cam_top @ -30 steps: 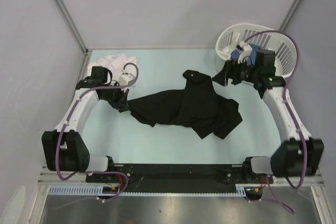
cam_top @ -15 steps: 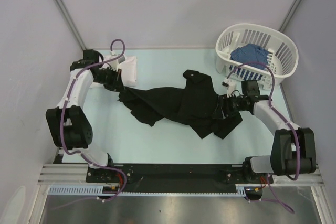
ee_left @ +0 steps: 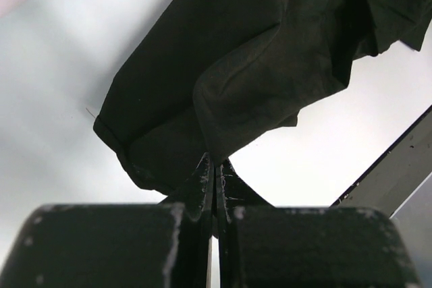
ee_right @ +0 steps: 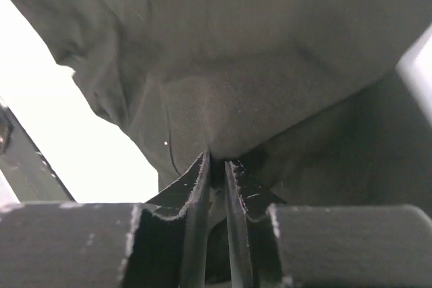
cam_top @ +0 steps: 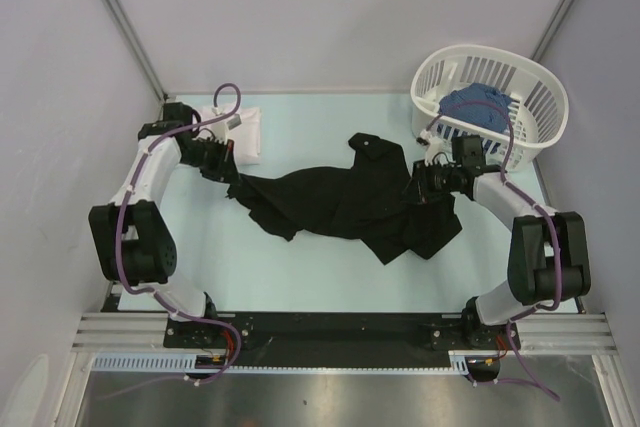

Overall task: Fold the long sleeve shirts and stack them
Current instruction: Flatten the shirt out

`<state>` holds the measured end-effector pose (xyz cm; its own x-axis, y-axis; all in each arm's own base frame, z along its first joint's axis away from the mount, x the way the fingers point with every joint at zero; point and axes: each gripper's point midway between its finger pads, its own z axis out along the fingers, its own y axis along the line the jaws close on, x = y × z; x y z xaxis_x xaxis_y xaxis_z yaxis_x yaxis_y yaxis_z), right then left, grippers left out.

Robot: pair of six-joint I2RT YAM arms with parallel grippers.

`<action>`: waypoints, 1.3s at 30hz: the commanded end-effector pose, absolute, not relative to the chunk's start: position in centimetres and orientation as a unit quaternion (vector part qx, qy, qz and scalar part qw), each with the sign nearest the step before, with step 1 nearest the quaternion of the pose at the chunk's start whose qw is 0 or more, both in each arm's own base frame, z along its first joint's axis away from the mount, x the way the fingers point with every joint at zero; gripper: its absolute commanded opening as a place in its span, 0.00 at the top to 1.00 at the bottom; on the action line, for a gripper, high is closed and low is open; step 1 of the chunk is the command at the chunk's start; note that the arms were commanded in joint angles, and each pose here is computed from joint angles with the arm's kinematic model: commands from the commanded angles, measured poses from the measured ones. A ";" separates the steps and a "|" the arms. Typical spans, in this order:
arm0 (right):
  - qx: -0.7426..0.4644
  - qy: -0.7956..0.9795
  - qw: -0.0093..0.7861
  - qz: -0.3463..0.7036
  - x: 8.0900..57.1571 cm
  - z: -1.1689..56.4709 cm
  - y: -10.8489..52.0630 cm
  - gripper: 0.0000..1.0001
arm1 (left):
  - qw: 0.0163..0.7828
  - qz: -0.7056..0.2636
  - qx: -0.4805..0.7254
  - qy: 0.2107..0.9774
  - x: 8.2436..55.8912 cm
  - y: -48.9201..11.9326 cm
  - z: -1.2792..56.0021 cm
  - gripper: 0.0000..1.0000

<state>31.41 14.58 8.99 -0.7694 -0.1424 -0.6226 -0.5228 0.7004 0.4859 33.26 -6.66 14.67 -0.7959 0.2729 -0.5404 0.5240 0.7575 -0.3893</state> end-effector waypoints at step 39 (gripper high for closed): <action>-0.174 0.827 0.325 0.425 39.7 16.7 18.9 1.00 | 0.277 -0.258 0.204 0.903 34.4 -6.6 15.4 1.00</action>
